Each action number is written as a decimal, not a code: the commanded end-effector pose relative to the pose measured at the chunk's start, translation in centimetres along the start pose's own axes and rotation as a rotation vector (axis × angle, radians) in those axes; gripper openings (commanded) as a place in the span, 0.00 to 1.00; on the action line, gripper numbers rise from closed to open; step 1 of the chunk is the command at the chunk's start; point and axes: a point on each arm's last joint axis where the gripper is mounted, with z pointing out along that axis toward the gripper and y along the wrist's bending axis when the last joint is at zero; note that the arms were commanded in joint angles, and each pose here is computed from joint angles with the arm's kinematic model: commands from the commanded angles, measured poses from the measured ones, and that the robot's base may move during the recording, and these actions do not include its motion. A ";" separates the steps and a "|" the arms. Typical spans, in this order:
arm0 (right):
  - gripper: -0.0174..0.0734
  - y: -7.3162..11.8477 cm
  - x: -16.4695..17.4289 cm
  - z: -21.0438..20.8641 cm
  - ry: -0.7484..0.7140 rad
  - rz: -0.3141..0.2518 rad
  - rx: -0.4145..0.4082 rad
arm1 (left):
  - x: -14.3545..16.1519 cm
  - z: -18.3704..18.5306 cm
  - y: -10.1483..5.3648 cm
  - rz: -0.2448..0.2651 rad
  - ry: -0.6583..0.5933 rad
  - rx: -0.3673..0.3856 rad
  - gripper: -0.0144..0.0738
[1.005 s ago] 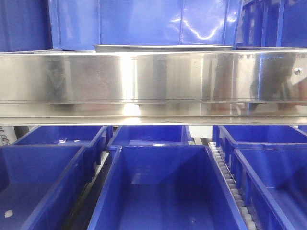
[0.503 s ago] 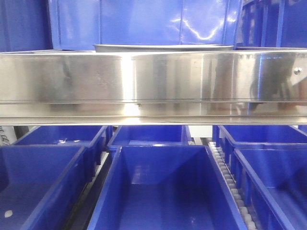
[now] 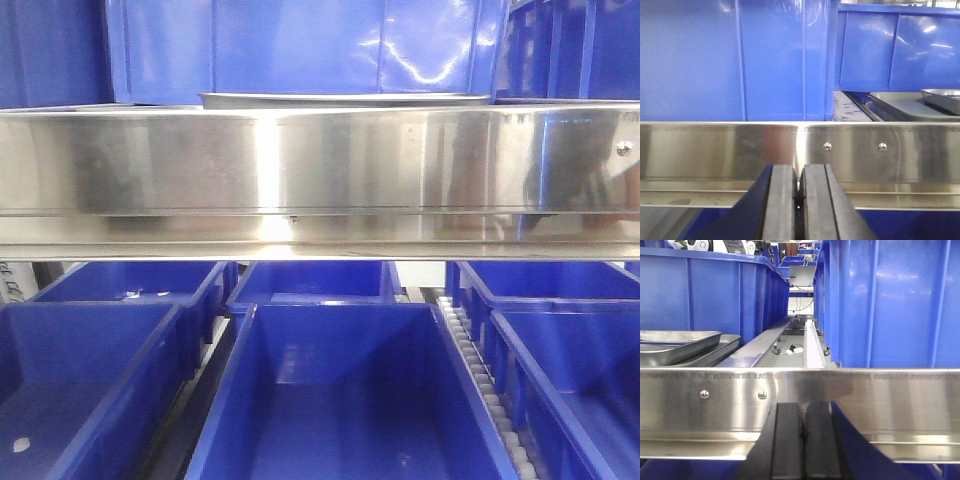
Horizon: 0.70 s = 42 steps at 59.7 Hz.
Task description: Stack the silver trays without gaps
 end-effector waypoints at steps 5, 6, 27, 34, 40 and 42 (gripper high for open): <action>0.10 0.0 -0.2 0.0 -0.020 -0.004 -0.001 | 0.1 0.0 0.0 0.006 0.005 -0.001 0.16; 0.10 0.0 -0.2 0.0 -0.020 -0.004 -0.001 | 0.1 0.0 0.0 0.006 0.008 -0.001 0.16; 0.10 0.0 -0.2 0.0 -0.020 -0.004 -0.001 | 0.3 0.0 0.0 0.003 0.030 -0.001 0.16; 0.10 0.0 -0.2 0.0 -0.020 -0.004 -0.001 | 0.3 0.0 0.0 -0.018 0.028 0.000 0.16; 0.10 0.0 -0.2 0.0 -0.020 -0.004 -0.001 | 0.3 0.0 0.0 -0.018 0.028 0.000 0.16; 0.10 0.0 -0.2 0.0 -0.020 -0.004 -0.001 | 0.3 0.0 0.0 -0.018 0.028 0.000 0.16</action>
